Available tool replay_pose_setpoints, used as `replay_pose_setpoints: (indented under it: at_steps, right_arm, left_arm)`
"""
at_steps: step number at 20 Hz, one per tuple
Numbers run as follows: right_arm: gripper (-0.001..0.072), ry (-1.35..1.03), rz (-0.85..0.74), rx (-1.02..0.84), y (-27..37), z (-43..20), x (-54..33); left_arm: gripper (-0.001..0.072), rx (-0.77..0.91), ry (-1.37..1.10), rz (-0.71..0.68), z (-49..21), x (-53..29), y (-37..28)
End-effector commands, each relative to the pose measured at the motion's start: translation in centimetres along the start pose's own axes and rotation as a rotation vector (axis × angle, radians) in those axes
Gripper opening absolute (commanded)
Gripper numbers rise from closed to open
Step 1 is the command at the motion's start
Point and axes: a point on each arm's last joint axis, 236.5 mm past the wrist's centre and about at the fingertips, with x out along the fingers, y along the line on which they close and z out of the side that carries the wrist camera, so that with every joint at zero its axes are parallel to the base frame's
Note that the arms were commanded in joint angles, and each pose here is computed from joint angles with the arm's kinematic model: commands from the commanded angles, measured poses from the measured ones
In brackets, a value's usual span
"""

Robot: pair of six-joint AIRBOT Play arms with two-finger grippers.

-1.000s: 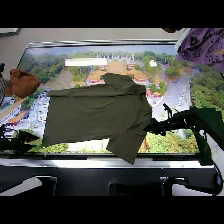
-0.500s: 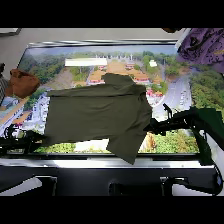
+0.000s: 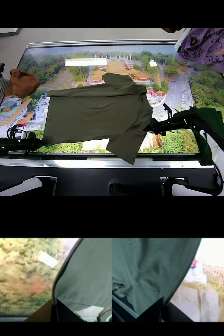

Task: Fold the clothes and pants, and hang the long-sleeved shirts on hangers.

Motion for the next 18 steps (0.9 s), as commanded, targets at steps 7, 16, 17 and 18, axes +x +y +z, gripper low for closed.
replay_pose_setpoints:
  at_steps: [7,16,17,18]
  right_arm:
    - [0.0027,-0.25,0.04,-0.209,8.2,6.0,-6.8]
    - [0.0028,-0.91,-0.051,-0.73,32.8,11.9,-31.2]
    - [0.0028,-0.952,-0.075,-0.785,34.8,10.1,-33.7]
    - [0.0028,-0.989,-0.084,-0.83,36.5,7.8,-35.9]
  left_arm:
    - [0.0009,0.234,-0.193,-0.013,7.0,-3.2,-11.2]
    - [0.0009,0.725,-1.064,-0.076,10.2,-34.3,-40.6]
    - [0.0009,0.759,-1.129,-0.056,8.1,-37.6,-41.5]
    - [0.0009,0.793,-1.179,-0.035,5.8,-40.1,-42.0]
